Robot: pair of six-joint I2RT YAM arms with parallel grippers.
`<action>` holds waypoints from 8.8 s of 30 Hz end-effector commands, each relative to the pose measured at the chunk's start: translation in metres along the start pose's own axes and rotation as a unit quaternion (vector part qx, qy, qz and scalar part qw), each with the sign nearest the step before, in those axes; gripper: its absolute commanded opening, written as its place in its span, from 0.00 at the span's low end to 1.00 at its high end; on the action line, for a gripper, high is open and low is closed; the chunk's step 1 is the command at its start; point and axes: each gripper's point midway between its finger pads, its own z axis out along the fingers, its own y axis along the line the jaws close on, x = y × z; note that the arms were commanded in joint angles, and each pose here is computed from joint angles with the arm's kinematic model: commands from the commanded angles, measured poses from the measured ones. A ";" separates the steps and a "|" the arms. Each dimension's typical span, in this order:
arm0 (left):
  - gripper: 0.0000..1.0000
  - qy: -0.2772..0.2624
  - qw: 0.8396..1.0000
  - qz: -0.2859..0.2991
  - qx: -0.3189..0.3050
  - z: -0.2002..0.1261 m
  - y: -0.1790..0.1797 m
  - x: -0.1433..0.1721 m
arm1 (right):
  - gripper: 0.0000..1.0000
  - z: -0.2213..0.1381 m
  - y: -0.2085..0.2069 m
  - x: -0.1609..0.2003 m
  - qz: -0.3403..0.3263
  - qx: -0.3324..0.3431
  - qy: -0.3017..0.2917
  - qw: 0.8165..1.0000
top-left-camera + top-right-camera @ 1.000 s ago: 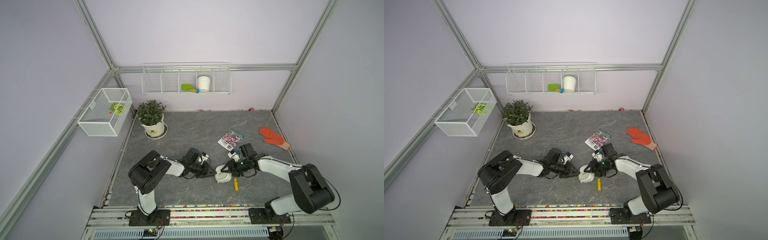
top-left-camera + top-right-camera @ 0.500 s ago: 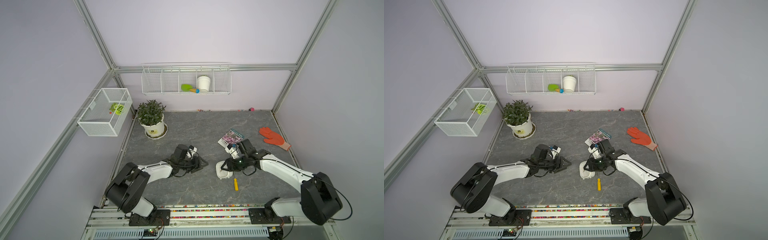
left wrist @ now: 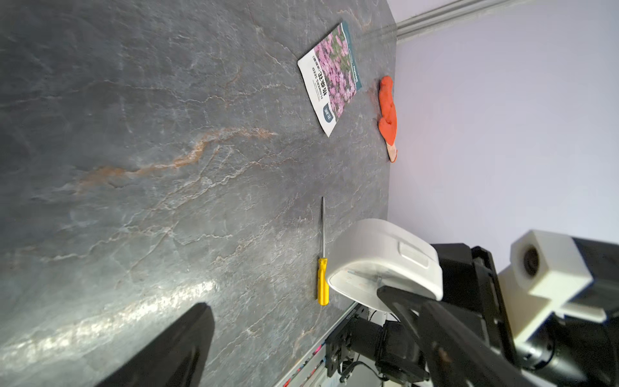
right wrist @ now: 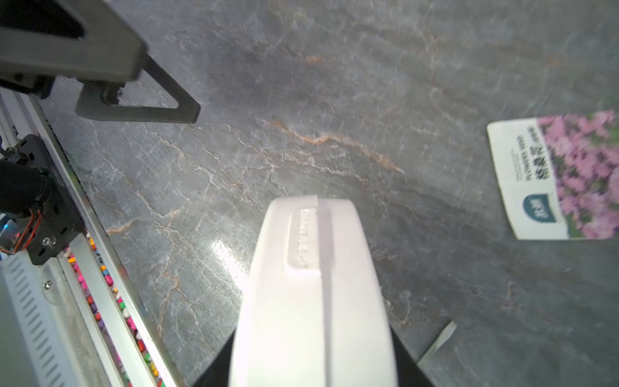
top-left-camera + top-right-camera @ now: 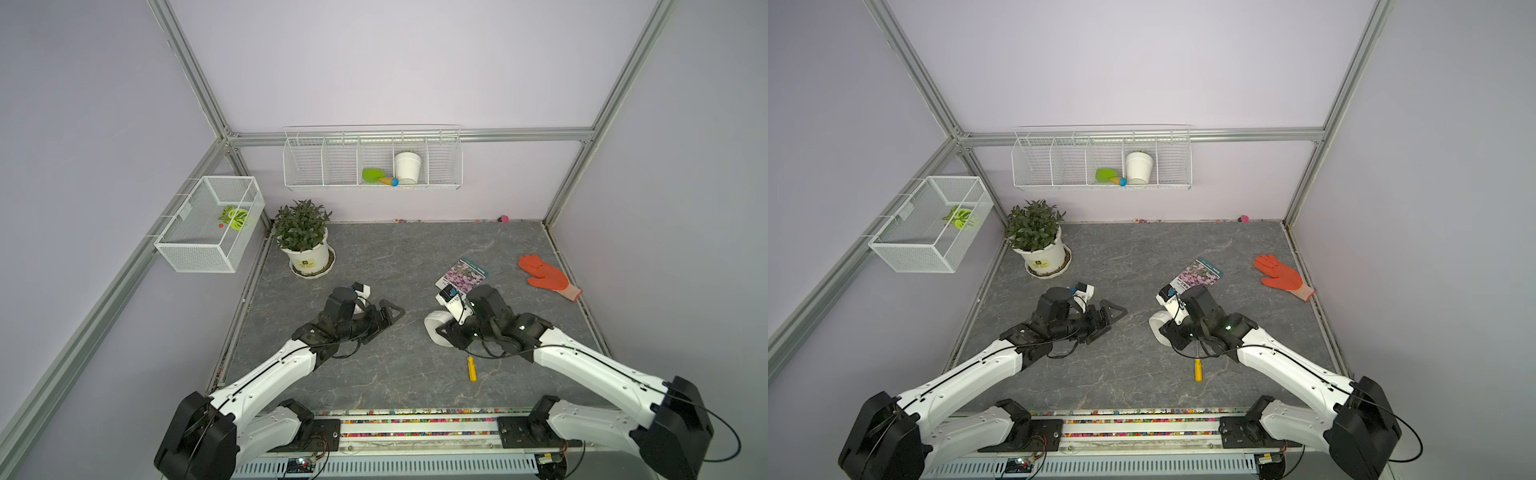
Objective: Remove the battery from the alarm
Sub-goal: Adjust the alarm at the center of the board, then remove the cover from the alarm, then adjust the alarm at the center of the board.
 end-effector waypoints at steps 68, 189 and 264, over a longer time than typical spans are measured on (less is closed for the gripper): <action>0.32 0.085 0.948 -0.303 -0.039 0.041 -0.020 0.015 | 0.81 0.022 0.051 -0.036 -0.403 0.209 -0.038 0.890; 0.47 0.191 0.980 -0.029 -0.051 0.126 0.086 0.039 | 0.41 0.067 -0.027 0.038 0.435 -0.169 0.028 0.884; 0.44 0.180 0.978 -0.030 -0.102 0.126 0.107 0.044 | 0.33 0.030 -0.075 0.072 0.454 -0.079 0.028 0.887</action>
